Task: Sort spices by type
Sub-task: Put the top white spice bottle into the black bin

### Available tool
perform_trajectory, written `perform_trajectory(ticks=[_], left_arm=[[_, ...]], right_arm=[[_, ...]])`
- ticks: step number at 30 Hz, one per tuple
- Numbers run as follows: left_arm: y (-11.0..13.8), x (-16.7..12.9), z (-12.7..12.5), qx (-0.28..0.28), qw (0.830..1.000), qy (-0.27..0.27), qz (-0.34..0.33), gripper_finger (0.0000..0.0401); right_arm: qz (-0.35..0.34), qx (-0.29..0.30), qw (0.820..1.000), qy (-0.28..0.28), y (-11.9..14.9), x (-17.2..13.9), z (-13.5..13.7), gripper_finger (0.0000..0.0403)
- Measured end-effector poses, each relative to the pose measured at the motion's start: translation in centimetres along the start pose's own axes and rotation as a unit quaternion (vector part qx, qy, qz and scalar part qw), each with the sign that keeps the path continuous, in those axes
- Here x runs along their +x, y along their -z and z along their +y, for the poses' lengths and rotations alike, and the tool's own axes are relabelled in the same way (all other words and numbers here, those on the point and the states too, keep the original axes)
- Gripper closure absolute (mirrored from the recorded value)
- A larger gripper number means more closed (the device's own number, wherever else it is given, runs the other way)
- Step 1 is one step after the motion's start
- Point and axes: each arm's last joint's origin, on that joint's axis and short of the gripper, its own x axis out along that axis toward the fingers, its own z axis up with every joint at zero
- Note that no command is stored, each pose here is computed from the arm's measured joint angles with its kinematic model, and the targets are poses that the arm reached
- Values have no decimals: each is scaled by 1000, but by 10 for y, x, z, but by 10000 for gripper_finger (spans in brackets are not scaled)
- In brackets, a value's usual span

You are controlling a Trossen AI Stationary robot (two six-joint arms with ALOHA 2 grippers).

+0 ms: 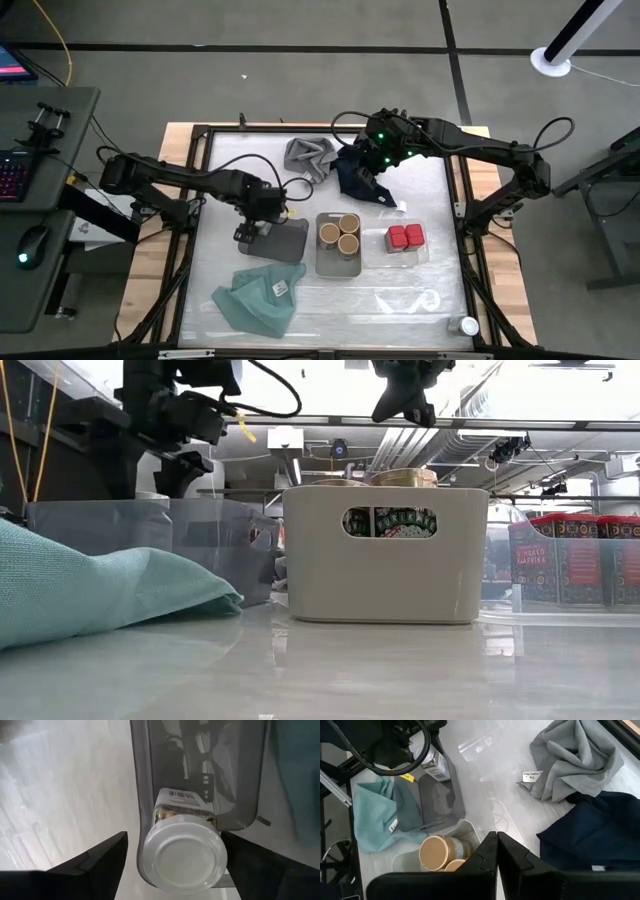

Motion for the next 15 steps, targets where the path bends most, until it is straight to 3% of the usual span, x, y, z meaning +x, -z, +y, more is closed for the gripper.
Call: perform_trajectory(ticks=[5, 12, 15], left_arm=[[-2, 0, 0, 8, 1000, -1, -11, 128], [-5, 3, 1, 8, 1000, 0, -11, 207], [-5, 3, 1, 8, 1000, 0, -15, 222]], right_arm=[[0, 0, 1000, 0, 0, 0, 0, 403], [-1, -4, 1000, 6, 0, 0, 0, 403], [-2, -4, 1000, 7, 0, 0, -1, 403]])
